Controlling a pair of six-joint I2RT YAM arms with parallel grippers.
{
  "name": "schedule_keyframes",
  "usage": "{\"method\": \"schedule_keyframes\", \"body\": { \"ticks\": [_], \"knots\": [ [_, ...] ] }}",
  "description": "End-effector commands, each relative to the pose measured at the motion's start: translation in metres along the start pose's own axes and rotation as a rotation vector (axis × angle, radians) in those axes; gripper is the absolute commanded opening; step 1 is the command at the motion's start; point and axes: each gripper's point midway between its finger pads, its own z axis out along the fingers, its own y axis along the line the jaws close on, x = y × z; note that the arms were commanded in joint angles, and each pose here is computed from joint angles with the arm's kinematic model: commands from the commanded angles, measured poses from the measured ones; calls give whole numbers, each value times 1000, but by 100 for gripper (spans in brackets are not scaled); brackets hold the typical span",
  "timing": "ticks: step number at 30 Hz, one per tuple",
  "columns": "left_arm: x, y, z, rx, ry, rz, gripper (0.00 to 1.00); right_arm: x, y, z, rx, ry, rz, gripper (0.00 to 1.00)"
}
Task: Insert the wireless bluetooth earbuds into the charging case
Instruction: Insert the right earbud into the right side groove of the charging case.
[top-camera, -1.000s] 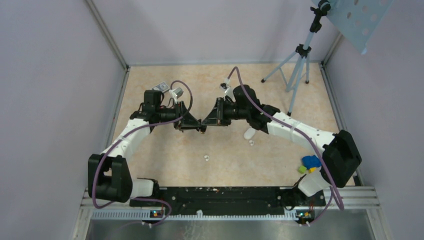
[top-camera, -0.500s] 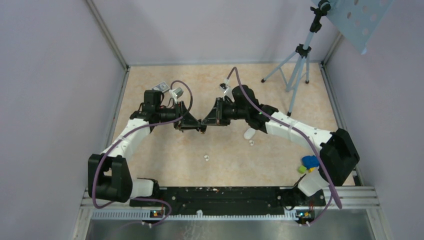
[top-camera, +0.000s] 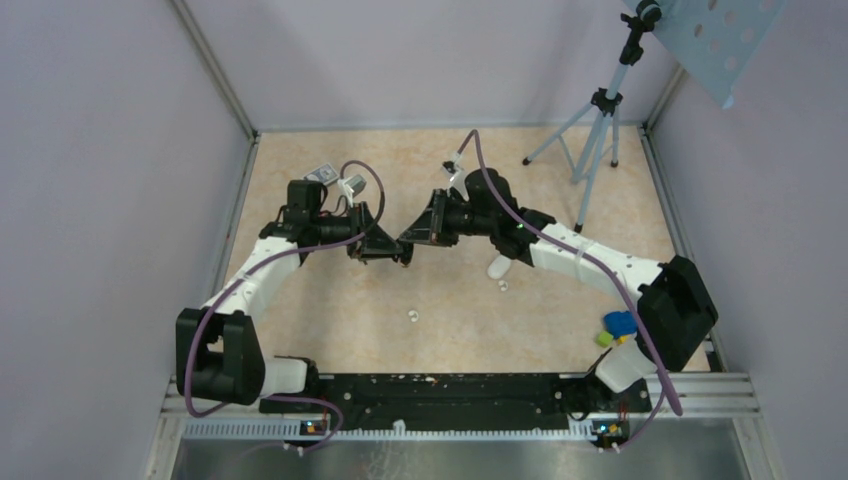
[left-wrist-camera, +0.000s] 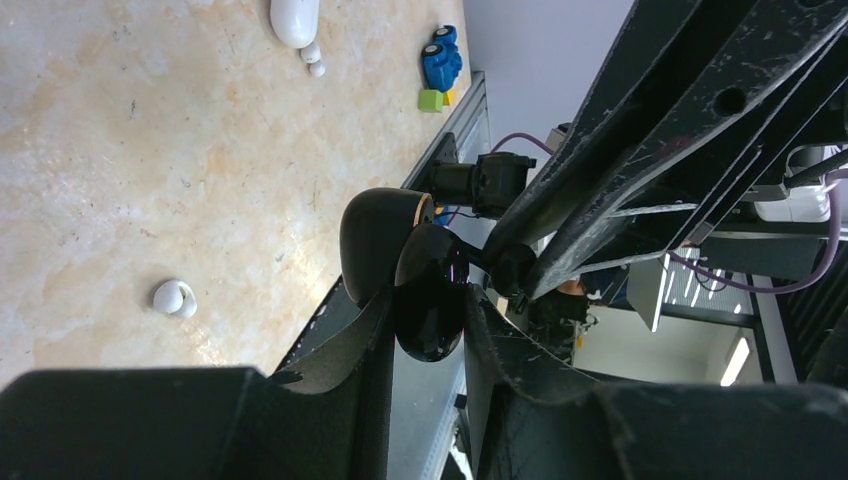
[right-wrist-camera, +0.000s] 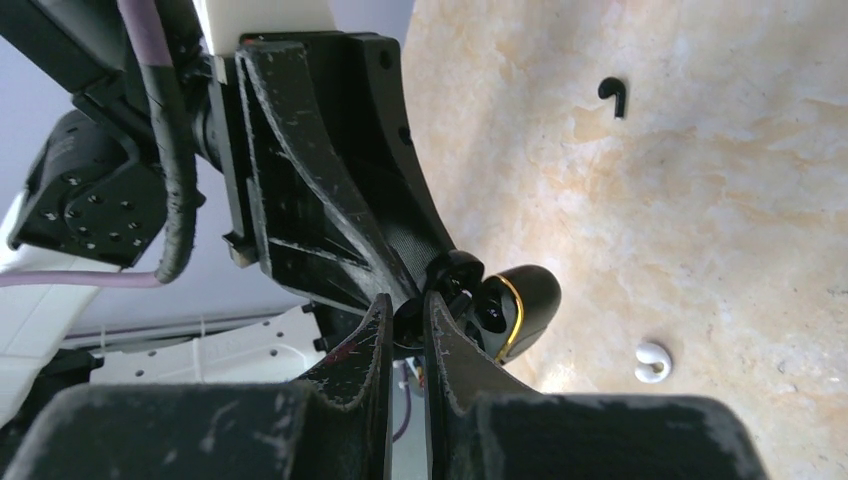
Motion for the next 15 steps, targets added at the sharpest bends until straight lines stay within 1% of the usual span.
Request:
{"method": "schedule_keyframes", "body": {
  "ticks": [1, 15],
  "knots": [
    [-2, -13, -4, 35, -8, 62, 0, -18, 16, -2, -57, -73, -2, 0],
    [-4, -15, -5, 35, -11, 67, 0, -10, 4, -3, -18, -56, 3, 0]
  ]
}}
